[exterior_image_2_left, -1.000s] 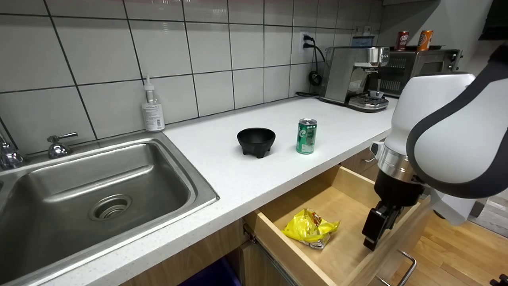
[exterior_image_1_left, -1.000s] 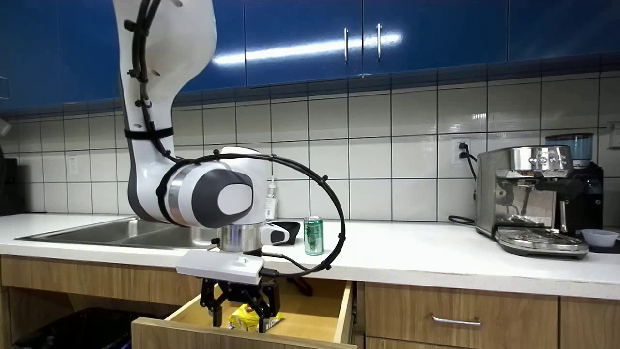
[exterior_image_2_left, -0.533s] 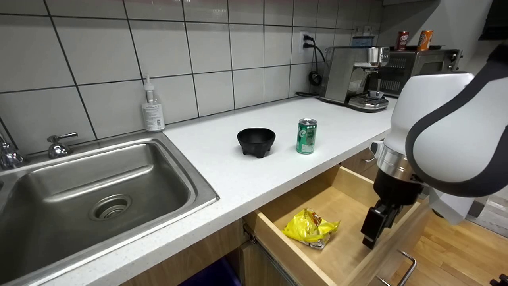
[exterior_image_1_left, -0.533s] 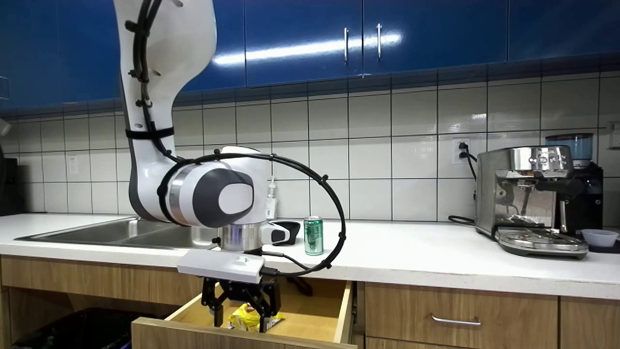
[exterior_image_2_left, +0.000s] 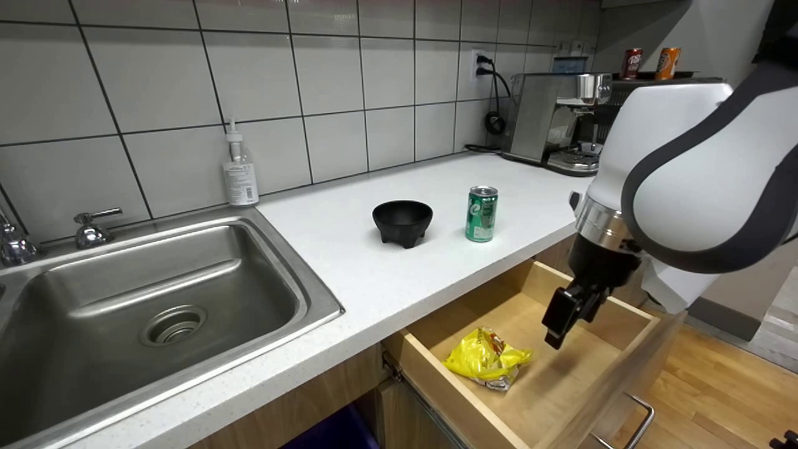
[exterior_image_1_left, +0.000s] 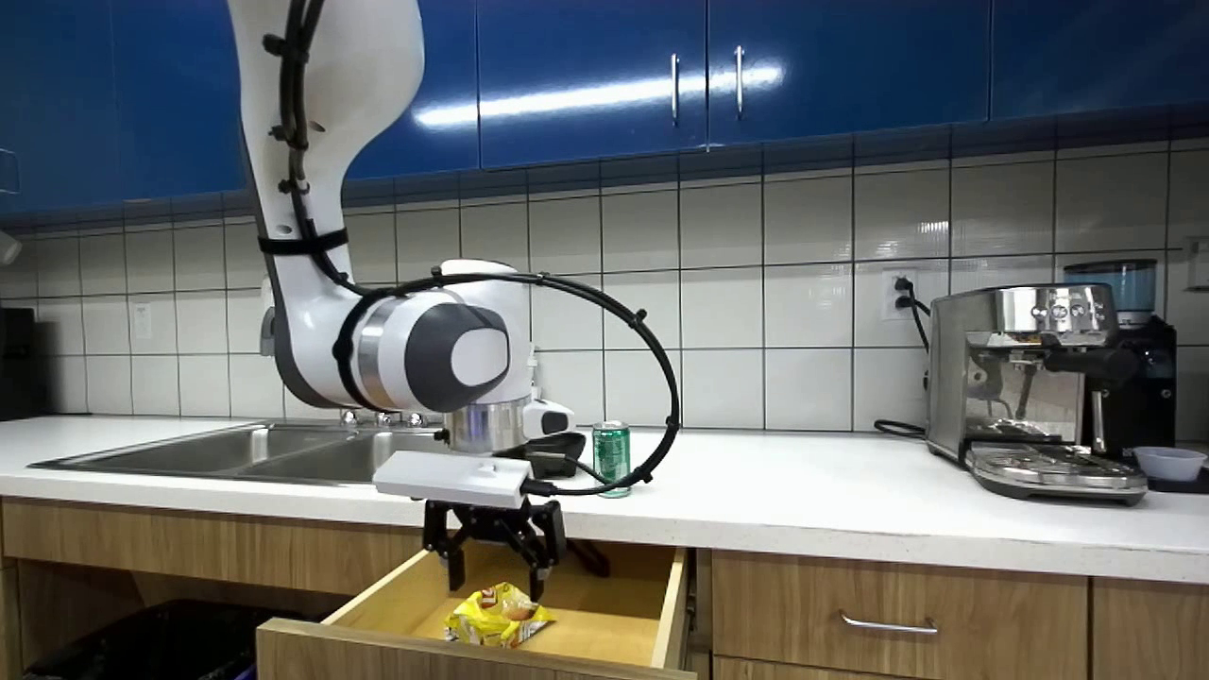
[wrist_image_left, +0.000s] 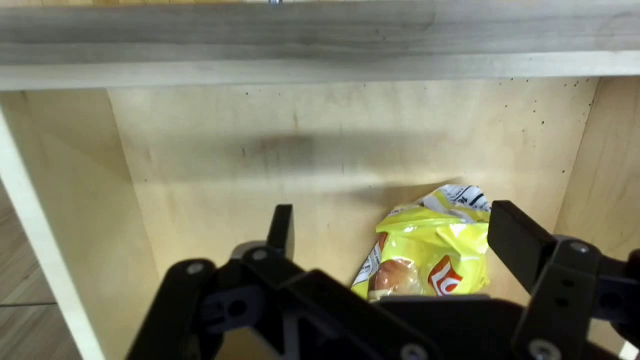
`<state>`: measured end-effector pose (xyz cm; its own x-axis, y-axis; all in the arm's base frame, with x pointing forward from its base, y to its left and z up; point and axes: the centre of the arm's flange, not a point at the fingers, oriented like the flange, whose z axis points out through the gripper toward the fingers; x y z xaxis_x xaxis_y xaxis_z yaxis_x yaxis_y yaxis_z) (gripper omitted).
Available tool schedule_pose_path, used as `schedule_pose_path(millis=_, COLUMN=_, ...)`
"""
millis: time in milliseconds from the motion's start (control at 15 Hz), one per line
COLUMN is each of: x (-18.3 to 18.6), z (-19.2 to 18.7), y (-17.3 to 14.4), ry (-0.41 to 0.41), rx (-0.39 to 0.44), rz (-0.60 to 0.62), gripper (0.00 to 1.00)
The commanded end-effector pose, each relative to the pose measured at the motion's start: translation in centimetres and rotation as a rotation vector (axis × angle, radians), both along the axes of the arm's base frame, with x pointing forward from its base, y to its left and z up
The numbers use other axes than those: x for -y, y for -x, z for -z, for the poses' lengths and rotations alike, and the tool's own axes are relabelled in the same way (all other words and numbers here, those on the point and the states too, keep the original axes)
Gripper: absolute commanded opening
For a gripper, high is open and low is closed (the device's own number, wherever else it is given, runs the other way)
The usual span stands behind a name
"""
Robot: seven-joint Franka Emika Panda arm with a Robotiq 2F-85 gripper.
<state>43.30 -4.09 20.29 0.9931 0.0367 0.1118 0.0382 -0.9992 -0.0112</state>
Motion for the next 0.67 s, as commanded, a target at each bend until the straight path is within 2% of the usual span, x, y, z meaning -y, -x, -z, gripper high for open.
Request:
schedule_pose_path(millis=0, x=0.6, z=-2.7, y=-2.1, ry=0.028, rx=0.028, rz=0.022, gripper=1.0)
schedule_pose_path(millis=600, x=2.8, z=-7.6, y=-5.7, ry=0.07, rx=0.152, rz=0.002, gripper=1.0)
